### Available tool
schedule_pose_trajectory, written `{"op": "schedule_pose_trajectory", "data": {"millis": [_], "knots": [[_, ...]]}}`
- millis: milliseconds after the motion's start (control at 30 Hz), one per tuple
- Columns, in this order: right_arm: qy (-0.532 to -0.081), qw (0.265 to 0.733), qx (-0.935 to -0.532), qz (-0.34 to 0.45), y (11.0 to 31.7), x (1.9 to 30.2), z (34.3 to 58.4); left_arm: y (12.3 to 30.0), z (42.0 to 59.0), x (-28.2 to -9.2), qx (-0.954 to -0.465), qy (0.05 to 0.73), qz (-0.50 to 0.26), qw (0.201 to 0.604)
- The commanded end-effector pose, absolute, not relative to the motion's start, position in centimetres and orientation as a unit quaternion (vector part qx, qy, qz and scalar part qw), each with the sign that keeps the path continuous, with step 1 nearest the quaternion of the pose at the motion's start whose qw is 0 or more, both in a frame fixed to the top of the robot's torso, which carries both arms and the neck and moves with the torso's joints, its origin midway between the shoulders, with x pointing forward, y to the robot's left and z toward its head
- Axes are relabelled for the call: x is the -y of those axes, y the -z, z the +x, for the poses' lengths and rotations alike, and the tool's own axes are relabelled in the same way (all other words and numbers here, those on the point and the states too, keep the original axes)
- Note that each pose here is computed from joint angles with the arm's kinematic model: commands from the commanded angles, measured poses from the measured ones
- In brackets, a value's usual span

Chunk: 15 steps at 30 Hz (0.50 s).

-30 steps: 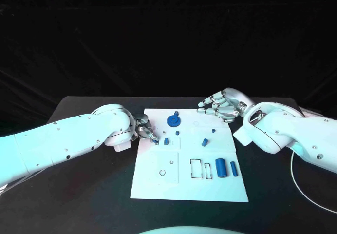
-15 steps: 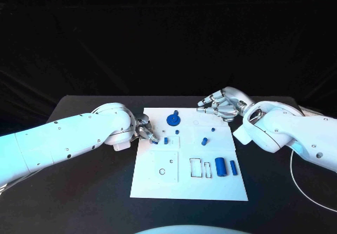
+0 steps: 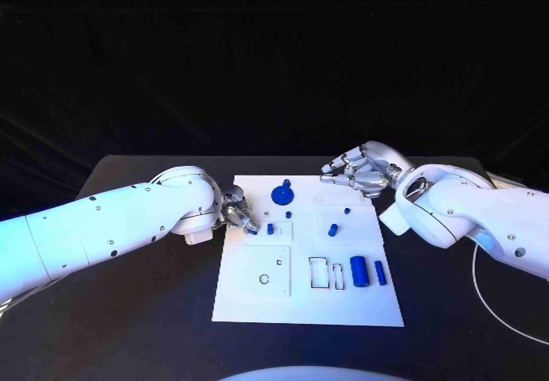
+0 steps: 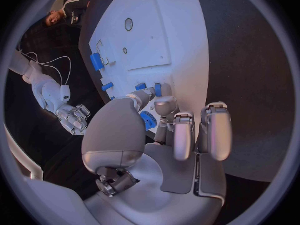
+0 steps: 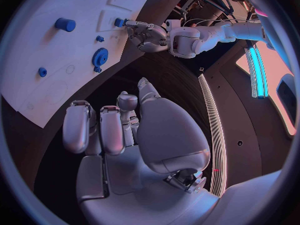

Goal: Assemble the parts on the task board

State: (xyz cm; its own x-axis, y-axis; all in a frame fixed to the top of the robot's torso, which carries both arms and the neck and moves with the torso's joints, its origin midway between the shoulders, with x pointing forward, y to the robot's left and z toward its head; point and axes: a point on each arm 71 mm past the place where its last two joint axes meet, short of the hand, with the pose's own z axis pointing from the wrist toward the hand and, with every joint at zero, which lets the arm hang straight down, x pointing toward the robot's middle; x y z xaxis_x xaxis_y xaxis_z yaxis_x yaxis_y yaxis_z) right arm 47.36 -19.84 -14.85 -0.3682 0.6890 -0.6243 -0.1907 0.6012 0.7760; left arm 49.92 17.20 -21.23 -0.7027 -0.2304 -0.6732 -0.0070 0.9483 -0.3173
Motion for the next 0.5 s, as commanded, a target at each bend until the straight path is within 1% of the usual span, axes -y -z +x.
{"op": "schedule_pose_trajectory", "data": {"millis": [33,200,500], "knots": [[-0.416,0.531,-0.719,0.167,14.85,19.66,47.29,21.73,49.63,-16.71,-0.919,0.140,-0.050,0.364],[-0.416,0.531,-0.719,0.167,14.85,19.62,47.28,21.87,49.76,-16.29,-0.922,0.135,-0.051,0.360],[-0.416,0.530,-0.720,0.167,14.85,19.62,47.24,22.12,49.97,-16.26,-0.927,0.125,-0.048,0.351]]}}
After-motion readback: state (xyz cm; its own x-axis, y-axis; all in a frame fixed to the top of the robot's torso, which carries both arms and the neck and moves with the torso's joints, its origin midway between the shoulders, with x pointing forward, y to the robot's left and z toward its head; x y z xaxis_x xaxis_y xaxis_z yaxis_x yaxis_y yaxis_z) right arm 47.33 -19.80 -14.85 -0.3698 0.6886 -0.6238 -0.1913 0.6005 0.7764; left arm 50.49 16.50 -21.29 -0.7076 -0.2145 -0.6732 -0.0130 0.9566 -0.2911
